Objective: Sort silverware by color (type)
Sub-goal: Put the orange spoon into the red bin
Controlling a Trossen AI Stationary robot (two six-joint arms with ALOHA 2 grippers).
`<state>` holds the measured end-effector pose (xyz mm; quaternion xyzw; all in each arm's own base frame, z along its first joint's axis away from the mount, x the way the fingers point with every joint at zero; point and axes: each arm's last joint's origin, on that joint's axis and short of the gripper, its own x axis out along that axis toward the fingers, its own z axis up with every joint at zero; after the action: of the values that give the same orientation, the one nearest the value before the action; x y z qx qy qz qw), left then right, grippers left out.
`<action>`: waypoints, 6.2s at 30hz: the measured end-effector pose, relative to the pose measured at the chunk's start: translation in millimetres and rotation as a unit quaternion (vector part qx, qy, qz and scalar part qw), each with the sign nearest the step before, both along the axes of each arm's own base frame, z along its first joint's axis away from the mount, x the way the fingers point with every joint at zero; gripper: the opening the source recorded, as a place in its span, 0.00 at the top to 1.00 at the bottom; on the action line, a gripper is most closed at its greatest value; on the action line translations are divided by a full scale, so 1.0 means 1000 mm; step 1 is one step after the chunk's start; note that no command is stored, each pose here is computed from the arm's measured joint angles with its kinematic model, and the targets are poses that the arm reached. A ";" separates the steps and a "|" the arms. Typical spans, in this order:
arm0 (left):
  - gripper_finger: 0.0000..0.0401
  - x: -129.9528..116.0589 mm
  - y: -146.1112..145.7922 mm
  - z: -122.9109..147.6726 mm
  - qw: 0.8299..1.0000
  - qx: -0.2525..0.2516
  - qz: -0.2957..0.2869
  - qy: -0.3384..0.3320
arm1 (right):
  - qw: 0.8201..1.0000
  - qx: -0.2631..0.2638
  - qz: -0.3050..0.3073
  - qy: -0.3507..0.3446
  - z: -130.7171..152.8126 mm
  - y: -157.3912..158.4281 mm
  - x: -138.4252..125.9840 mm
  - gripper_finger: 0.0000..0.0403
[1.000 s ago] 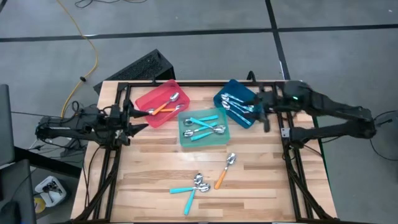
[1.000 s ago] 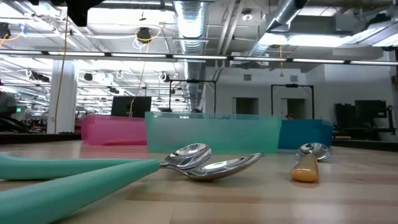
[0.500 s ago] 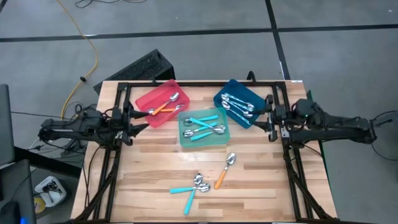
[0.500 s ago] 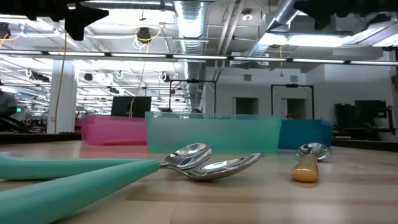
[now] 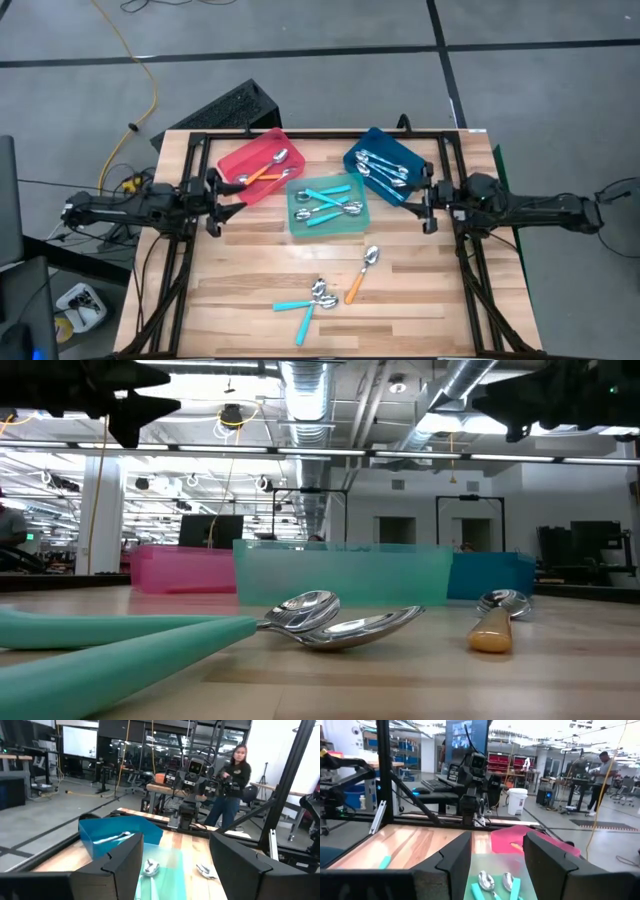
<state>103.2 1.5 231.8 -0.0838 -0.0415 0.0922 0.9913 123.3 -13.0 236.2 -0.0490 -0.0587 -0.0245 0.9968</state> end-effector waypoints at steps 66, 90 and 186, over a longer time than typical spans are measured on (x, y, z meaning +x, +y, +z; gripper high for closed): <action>0.47 0.002 0.000 -0.010 1.000 -0.006 -0.001 0.013 | 0.999 0.038 -0.008 0.000 -0.019 -0.003 0.001 0.51; 0.47 0.002 0.000 -0.011 1.000 -0.001 0.001 0.016 | 0.999 0.040 -0.008 0.001 -0.020 -0.003 0.001 0.51; 0.47 0.002 0.000 -0.024 0.996 -0.012 0.003 0.083 | 0.994 0.102 -0.003 0.038 -0.039 -0.008 0.039 0.51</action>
<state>104.7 1.6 207.7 -0.0877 0.0416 0.1026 0.9900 162.6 -21.1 197.5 0.0521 -0.0176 -0.0317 0.9980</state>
